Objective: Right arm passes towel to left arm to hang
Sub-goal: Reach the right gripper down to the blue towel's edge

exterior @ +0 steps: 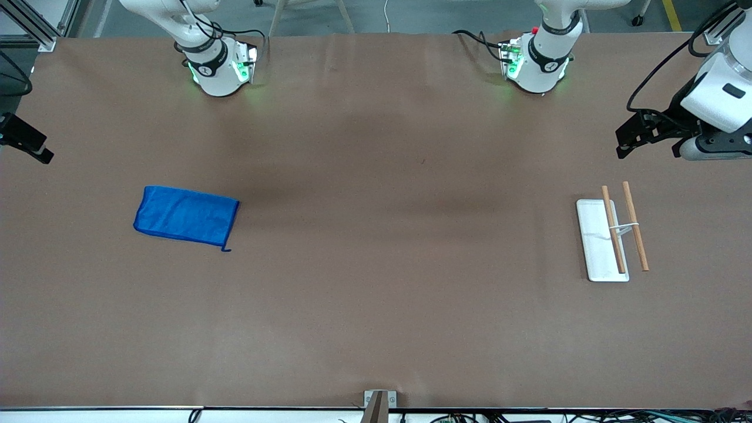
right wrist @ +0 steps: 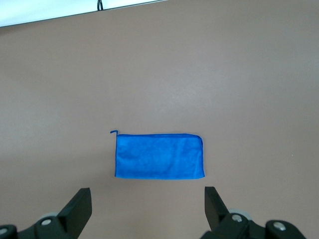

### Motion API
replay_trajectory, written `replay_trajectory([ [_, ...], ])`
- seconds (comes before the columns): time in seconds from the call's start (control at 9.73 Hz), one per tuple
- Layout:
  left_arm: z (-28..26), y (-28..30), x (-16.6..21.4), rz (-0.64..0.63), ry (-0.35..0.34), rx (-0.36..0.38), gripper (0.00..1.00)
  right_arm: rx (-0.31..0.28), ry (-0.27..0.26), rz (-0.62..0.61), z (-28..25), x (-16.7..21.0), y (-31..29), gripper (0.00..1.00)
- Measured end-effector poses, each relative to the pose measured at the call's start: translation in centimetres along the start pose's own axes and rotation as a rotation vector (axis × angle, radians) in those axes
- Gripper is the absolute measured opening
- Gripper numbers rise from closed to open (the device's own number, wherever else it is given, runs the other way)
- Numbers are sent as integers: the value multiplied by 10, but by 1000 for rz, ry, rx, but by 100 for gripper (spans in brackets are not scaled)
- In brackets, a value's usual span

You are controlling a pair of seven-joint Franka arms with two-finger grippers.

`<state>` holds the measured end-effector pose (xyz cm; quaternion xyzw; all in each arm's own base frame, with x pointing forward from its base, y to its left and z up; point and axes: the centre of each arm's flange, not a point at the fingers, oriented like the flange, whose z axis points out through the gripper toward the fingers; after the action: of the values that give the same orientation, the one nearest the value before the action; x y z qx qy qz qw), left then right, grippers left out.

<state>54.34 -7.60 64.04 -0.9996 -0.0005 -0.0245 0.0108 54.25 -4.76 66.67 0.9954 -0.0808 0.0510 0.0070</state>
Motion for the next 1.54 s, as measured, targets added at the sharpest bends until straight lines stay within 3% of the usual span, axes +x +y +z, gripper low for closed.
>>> replay_trajectory([
  [0.51,1,2,0,3,-1,0,100,0,-4,0,1,0,0,100],
  [0.82,2,0,1,0,-4,0,100,-8,-81,-2,46,0,-1,100],
  [1.13,4,-2,1,-4,-7,1,100,-15,-149,-9,172,-5,-3,100],
  [1.54,5,1,1,1,-9,1,100,-23,-215,-73,366,-52,10,100],
])
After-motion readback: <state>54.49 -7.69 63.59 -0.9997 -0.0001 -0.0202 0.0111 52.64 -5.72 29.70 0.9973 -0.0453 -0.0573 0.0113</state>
